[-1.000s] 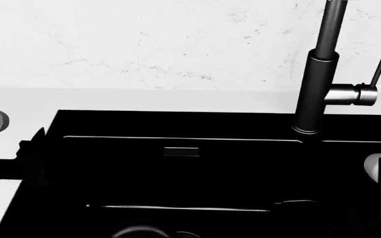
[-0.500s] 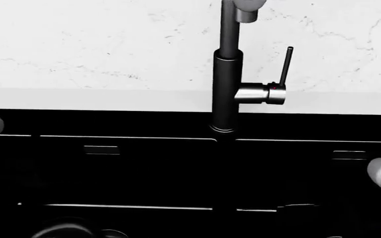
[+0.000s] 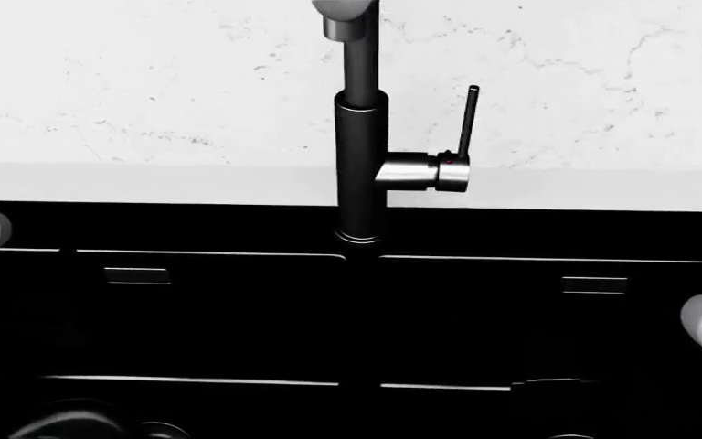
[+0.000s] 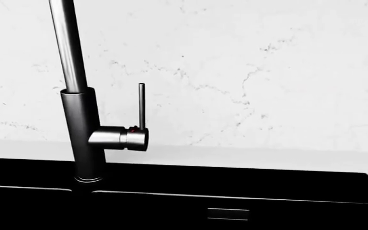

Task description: Pick the pan and sponge and place them into the sink. Then turn on the water.

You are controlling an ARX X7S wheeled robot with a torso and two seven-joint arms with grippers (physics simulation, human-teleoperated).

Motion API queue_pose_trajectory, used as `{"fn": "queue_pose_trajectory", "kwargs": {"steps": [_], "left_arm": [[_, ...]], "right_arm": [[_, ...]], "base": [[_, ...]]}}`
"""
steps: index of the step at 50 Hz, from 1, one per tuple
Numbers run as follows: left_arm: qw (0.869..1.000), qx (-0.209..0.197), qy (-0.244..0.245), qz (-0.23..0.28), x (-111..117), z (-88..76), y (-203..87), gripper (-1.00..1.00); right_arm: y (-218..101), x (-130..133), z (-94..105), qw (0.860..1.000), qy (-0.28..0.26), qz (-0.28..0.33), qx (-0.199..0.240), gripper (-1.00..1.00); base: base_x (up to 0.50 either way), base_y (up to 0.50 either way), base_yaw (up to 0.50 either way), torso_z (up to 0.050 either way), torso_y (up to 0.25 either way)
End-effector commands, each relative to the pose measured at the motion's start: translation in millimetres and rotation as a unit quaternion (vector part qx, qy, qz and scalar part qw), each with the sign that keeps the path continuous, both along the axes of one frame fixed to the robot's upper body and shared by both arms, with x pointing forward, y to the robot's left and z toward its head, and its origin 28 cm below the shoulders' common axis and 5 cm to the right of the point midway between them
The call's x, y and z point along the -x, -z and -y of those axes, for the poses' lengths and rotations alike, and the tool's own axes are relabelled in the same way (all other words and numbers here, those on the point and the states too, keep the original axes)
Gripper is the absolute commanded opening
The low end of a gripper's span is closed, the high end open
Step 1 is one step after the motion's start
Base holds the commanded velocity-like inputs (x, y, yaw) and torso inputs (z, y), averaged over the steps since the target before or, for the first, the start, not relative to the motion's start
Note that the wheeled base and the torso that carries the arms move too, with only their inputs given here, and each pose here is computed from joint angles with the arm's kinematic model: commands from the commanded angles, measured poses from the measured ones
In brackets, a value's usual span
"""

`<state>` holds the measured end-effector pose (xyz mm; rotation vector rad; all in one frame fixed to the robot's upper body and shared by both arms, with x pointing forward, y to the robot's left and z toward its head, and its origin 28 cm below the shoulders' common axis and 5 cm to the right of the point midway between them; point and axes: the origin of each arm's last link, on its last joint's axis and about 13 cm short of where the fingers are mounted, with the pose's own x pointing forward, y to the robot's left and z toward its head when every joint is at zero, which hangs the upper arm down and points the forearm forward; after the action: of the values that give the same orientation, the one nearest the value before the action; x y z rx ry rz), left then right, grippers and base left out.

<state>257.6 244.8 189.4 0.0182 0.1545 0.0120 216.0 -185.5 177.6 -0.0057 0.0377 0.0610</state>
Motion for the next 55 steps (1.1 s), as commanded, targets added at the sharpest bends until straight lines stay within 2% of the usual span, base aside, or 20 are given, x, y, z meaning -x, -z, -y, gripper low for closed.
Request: {"fn": "queue_pose_trajectory", "kwargs": {"steps": [1,5,8,18,26,28,29,36,46,48,55], "left_arm": [[1.0,0.001,-0.002,0.001,-1,1.6,0,1.0],[1.0,0.001,-0.002,0.002,2,-3.7,-1,1.0],[1.0,-0.001,0.001,0.003,-1,0.6,0,1.0],[1.0,0.005,-0.003,0.001,-2,-0.5,-1,1.0],[1.0,0.001,-0.005,0.001,1,-2.9,-3,1.0],[1.0,0.003,-0.004,0.001,1,-3.0,-3,1.0],[1.0,0.017,-0.001,-0.004,1,-0.9,-4,1.0],[1.0,0.003,-0.005,0.001,-2,0.0,-4,1.0],[1.0,0.014,-0.011,-0.001,-7,7.6,-3,1.0],[0.999,0.032,-0.008,-0.014,-9,7.9,-3,1.0],[1.0,0.025,-0.012,0.002,-10,8.5,-5,1.0]], "right_arm": [[-1,1,-0.3,1.0,0.0,0.006,-0.002,1.0],[-3,0,-1.2,1.0,-0.003,0.008,-0.005,1.0],[0,-8,-2.8,1.0,-0.004,0.004,-0.021,1.0],[-17,-68,-23.4,0.999,-0.013,0.019,-0.031,1.0],[-26,-109,-29.3,0.999,-0.032,0.013,-0.035,1.0],[-28,-114,-30.5,0.999,-0.035,0.011,-0.034,1.0],[-28,-118,-31.9,0.999,-0.038,0.011,-0.028,1.0],[-32,-135,-35.5,0.998,-0.047,-0.003,-0.037,1.0],[-35,-162,-37.4,0.998,-0.05,-0.009,-0.028,1.0],[-35,-167,-37.3,0.998,-0.052,-0.011,-0.029,1.0],[-37,-183,-37.2,0.999,-0.05,-0.011,-0.016,1.0]], "base": [[0.0,0.0,0.0,0.0,0.0],[0.0,0.0,0.0,0.0,0.0],[0.0,0.0,0.0,0.0,0.0],[0.0,0.0,0.0,0.0,0.0],[0.0,0.0,0.0,0.0,0.0],[0.0,0.0,0.0,0.0,0.0],[0.0,0.0,0.0,0.0,0.0],[0.0,0.0,0.0,0.0,0.0],[0.0,0.0,0.0,0.0,0.0],[0.0,0.0,0.0,0.0,0.0],[0.0,0.0,0.0,0.0,0.0]]}}
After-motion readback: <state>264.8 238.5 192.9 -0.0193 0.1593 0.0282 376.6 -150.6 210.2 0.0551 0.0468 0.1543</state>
